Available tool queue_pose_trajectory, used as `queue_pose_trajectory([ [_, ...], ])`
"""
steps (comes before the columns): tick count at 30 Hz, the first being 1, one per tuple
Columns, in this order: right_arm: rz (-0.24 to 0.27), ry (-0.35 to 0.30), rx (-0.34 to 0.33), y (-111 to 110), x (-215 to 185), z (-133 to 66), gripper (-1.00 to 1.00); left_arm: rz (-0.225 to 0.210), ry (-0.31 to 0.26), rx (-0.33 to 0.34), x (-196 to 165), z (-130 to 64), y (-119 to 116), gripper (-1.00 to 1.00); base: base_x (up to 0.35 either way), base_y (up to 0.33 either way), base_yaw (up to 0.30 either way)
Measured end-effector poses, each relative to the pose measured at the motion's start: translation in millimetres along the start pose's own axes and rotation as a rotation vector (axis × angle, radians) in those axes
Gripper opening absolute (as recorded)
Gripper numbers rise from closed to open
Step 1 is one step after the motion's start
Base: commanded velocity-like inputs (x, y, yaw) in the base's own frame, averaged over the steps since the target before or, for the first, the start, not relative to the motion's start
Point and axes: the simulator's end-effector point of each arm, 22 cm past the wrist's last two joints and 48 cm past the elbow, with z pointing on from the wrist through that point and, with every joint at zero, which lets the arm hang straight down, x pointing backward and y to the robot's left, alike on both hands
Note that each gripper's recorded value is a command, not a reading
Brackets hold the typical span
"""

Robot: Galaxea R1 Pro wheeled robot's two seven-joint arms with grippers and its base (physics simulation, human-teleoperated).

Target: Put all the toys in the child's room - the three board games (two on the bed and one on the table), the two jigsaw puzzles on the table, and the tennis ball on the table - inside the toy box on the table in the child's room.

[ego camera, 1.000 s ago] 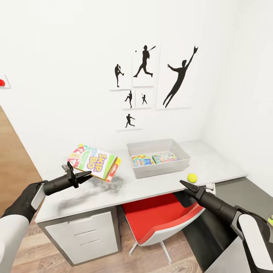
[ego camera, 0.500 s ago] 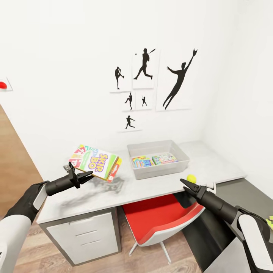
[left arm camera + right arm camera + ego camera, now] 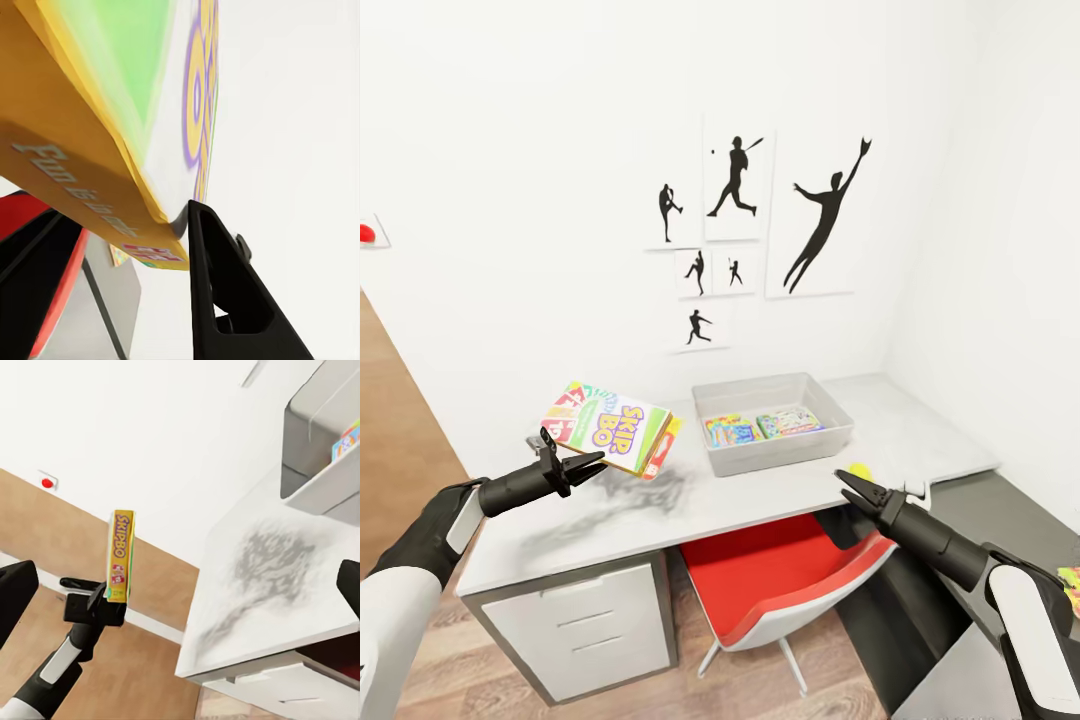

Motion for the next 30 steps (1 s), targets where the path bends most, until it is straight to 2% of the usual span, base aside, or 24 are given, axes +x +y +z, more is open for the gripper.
queue_pose_trajectory([
  [8, -0.007, -0.003, -0.026, 16.4, -3.8, -2.9, 1.00, 0.008, 0.000, 0.002, -0.3, -1.4, -12.7, -1.00, 0.000, 0.000, -0.192],
  [19, -0.018, -0.007, -0.032, 22.0, -5.9, -4.4, 1.00, 0.021, -0.002, 0.004, -1.0, -3.0, -19.6, -1.00, 0.000, 0.000, -0.206],
  [24, -0.020, -0.008, -0.033, 23.0, -6.2, -4.5, 1.00, 0.022, -0.003, 0.002, -1.2, -4.3, -20.0, -1.00, 0.000, -0.025, -0.065],
  [30, -0.022, -0.008, -0.032, 22.9, -6.2, -4.5, 1.00, 0.021, -0.003, 0.001, -1.0, -4.6, -19.5, -1.00, 0.000, -0.215, -0.005],
])
